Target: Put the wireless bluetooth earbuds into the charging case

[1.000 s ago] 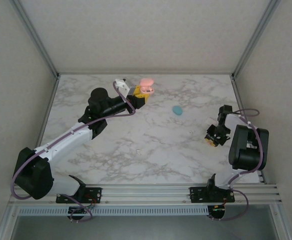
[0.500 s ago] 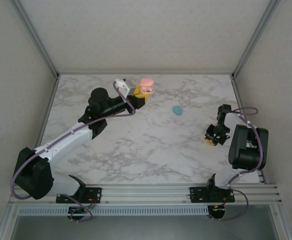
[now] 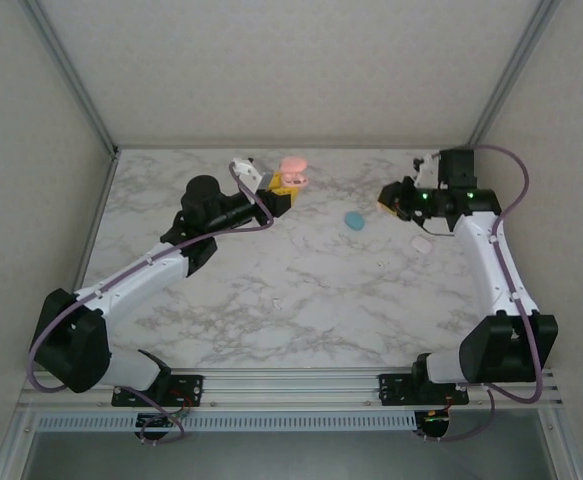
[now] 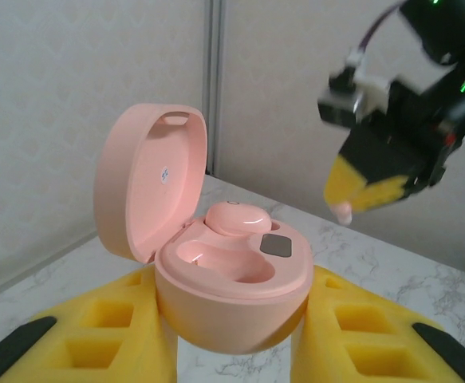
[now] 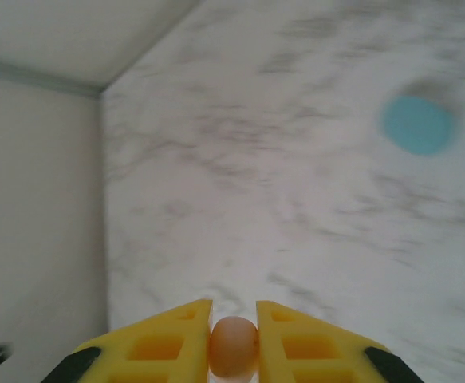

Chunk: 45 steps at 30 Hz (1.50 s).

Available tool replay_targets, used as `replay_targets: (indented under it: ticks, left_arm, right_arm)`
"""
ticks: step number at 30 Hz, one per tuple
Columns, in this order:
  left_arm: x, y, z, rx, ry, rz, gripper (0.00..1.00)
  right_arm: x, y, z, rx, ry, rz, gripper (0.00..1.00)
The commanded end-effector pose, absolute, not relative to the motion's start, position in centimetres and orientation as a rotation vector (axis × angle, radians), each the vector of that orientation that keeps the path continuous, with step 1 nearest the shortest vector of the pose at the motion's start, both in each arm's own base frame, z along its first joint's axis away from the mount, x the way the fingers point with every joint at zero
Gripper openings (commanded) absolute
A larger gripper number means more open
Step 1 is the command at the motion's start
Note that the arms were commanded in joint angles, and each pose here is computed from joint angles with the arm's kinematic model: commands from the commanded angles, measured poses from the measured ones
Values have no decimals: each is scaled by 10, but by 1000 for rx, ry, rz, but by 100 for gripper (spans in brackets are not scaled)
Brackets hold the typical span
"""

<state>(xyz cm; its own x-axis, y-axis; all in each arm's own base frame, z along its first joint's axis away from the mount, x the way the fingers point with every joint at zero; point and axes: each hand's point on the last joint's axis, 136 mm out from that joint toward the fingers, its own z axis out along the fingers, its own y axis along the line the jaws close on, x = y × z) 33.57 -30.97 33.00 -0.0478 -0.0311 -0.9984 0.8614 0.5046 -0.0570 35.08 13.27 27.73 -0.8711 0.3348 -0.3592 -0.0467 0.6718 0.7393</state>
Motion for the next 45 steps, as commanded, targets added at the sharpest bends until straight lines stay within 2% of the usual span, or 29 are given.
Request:
replay_targets:
  ticks: [1,6,13,29,45]
  left_arm:
    - [337,-314,357,747,1359,-866,18]
    - [336,-317,355,756,1350,-876,18]
    - [334,-325,351,786,1327,-872,18]
    - [328,-332,350,830,1304,-863,18]
    - [324,-333,354,834,1294,-867,18]
  right_arm:
    - [331,177,334,-3,2314,1317,19]
    - [319,214,381,-168,2175,1433,19]
    - [312,254,405,-285,2089,1497,20]
    - [324,297,392,-305,2103,1513,20]
    - [339,302,375,-235,2132,1459,20]
